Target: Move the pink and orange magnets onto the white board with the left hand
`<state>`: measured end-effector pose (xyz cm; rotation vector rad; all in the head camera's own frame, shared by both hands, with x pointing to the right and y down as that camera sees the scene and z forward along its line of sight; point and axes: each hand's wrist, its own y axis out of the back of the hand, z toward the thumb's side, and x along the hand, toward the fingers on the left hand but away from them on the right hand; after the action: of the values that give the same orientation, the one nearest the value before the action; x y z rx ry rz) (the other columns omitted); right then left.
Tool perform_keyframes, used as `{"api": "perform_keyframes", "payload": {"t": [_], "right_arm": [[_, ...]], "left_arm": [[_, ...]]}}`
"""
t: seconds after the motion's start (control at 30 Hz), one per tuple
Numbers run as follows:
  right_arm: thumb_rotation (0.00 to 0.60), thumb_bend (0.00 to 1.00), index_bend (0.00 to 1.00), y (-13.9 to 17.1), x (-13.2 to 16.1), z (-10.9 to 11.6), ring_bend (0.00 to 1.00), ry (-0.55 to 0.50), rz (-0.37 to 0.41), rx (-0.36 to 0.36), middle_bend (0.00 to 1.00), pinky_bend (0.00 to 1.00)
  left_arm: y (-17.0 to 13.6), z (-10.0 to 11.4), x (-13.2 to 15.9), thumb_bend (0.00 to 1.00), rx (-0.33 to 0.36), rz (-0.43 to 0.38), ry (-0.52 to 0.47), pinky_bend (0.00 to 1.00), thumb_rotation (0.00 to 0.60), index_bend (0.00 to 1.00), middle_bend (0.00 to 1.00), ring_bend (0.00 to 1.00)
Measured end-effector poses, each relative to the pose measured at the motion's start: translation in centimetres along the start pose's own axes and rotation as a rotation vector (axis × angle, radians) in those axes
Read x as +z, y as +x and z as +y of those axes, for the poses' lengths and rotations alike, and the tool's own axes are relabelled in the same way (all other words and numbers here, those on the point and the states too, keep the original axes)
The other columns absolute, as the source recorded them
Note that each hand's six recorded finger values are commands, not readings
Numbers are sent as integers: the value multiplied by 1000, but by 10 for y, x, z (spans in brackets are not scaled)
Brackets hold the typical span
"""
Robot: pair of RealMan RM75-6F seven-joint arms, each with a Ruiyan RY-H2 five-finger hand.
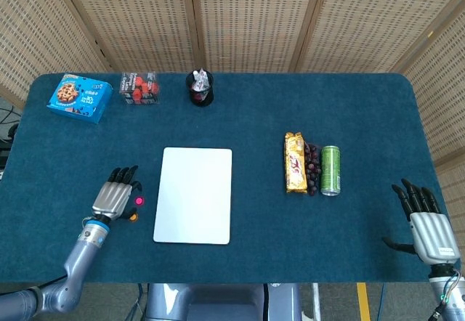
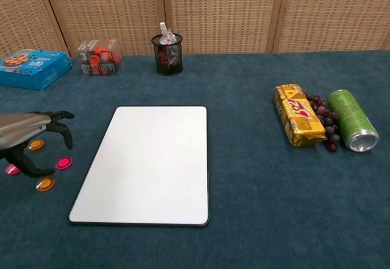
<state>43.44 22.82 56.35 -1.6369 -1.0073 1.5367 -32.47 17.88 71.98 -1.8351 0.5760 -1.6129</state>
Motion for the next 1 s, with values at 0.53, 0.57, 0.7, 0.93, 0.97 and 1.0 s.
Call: {"api": "perform_keyframes", "payload": {"t": [0.53, 0.57, 0.7, 0.93, 0.97, 1.0], "right_arm": [[600, 105, 49, 0, -1, 0, 0, -9, -5, 8, 0, 0], [600, 105, 49, 0, -1, 0, 0, -10, -5, 8, 0, 0], [600, 105, 49, 0, -1, 0, 0, -12, -6, 8, 0, 0], [600, 105, 49, 0, -1, 0, 0, -15, -7, 11, 0, 0], [600, 105, 49, 0, -1, 0, 0, -15, -8, 11, 0, 0], [600, 105, 49, 0, -1, 0, 0, -16, -8, 12, 0, 0]], "left_arm": [[8, -4, 6, 315, -13, 8, -3, 0, 600, 432, 0, 0], [8, -5, 6, 316, -14, 9, -3, 0, 600, 452, 0, 0], [9, -6, 5, 321, -13, 14, -1, 0, 600, 566, 0, 0], [9, -3, 5, 323, -7, 20, -4, 0, 600, 589, 0, 0], [9, -2, 5, 323, -4, 18, -5, 0, 600, 589, 0, 0], [9, 0, 6, 323, -2, 17, -6, 0, 600, 589, 0, 0]]}}
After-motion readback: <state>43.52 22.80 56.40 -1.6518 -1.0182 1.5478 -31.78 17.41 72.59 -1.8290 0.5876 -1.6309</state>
